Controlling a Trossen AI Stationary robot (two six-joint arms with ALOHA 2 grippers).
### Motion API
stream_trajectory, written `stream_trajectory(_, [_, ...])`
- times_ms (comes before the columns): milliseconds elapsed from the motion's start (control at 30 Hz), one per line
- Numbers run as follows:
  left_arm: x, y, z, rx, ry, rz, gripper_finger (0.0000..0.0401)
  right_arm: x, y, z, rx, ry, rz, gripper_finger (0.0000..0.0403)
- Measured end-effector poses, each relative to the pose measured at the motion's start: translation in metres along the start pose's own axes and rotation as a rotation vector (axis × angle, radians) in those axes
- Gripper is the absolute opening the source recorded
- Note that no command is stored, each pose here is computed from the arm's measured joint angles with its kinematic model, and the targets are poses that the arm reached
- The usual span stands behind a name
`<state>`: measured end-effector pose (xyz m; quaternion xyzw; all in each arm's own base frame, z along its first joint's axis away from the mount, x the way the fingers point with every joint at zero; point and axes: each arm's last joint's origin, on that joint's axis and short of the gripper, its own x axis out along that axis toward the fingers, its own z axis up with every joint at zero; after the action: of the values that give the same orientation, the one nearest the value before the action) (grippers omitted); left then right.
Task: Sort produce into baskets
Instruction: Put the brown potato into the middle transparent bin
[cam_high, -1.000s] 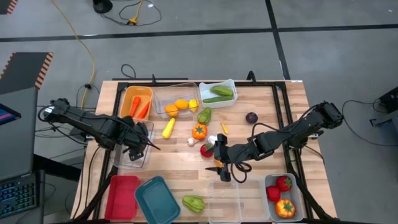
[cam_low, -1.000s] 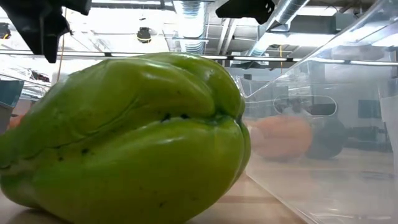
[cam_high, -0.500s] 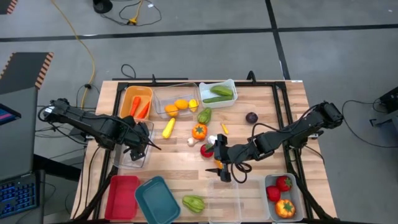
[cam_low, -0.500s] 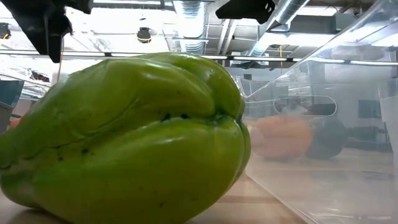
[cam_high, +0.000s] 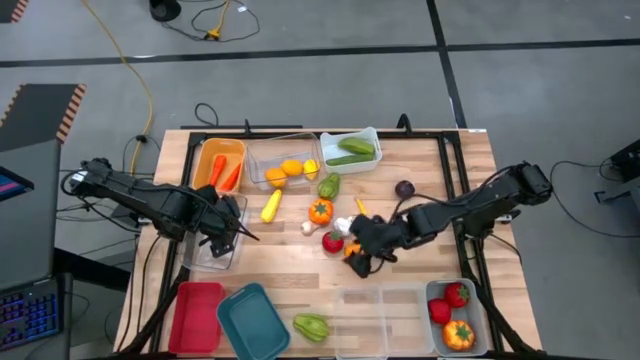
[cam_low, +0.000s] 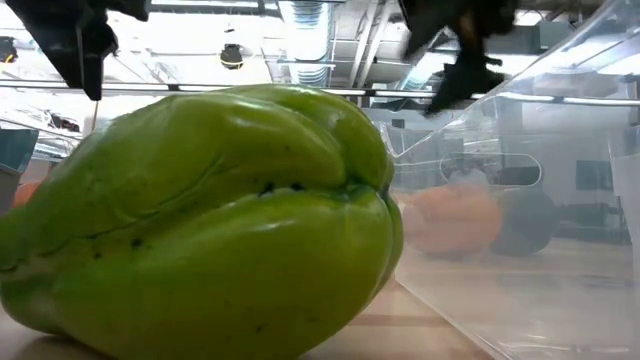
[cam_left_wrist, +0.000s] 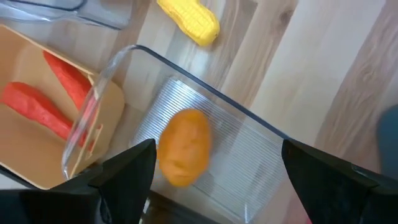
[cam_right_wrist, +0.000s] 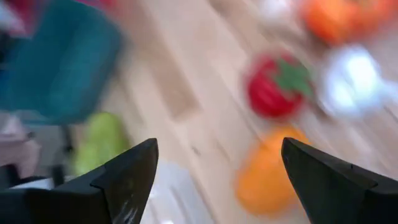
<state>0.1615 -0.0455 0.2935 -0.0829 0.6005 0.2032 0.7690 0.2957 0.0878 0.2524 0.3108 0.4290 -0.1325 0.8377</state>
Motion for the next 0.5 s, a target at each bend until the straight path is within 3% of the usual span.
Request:
stream_trajectory(133, [0.0, 0.0, 0.0, 0.006, -0.009, 0.007, 0.0334, 0.003, -0.014, -0.001, 0.069, 0.064, -0.103, 0.0366])
stream_trajectory(500, [0.0, -0.001, 0.002, 0.02, -0.026, -0.003, 0.0334, 0.012, -0.014, 0.003, 0.005, 0.046, -0.1, 0.0366])
